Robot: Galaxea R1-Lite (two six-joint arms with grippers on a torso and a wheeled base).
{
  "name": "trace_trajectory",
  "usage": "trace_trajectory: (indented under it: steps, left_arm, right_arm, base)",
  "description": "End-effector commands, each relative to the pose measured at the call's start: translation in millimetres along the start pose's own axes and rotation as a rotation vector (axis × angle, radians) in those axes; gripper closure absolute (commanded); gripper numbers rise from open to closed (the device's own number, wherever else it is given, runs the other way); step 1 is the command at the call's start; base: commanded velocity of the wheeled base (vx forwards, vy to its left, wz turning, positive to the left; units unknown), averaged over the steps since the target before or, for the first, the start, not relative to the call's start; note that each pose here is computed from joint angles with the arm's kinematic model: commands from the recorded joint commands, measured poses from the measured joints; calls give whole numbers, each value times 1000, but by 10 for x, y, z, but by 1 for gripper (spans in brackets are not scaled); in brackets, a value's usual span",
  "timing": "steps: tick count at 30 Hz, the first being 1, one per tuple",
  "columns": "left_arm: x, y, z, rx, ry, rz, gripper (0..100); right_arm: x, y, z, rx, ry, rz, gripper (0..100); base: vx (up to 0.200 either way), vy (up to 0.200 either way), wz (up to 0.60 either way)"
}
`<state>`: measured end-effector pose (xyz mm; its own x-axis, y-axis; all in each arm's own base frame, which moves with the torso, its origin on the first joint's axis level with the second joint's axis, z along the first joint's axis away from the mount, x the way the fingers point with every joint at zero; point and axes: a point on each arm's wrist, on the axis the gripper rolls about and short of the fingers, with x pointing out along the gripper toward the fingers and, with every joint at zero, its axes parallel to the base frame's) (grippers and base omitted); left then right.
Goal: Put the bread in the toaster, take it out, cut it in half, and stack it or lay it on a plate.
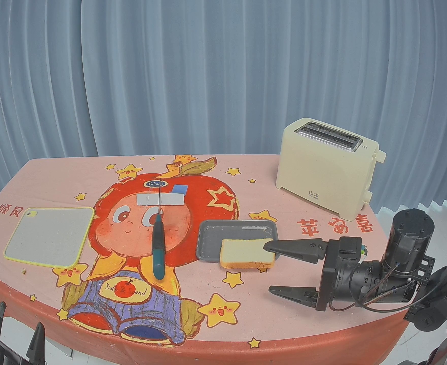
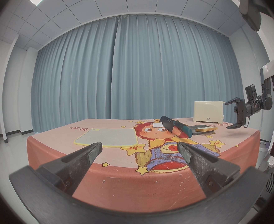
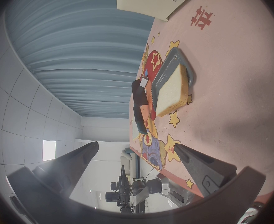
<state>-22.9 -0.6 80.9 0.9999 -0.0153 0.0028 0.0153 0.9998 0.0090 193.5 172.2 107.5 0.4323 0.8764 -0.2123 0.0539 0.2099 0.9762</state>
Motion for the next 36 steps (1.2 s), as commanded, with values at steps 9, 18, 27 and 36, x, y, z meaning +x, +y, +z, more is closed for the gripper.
trace_trajectory:
  steps: [9, 18, 27, 36]
  left_arm:
    - [2, -1, -52, -1, 3, 1, 0]
    - [2, 0, -52, 0, 3, 0, 0]
    - [2, 0, -52, 0, 3, 0, 0]
    - [2, 0, -52, 0, 3, 0, 0]
  right_arm:
    - [78, -108, 44, 20, -5, -36, 0]
    - [199, -172, 111, 27, -60, -61, 0]
    - [241, -89, 157, 69, -73, -25, 0]
    - [332, -240, 228, 90, -84, -72, 0]
  base:
    - [0, 0, 0]
    - [0, 0, 0]
    - [0, 0, 0]
    - [0, 0, 0]
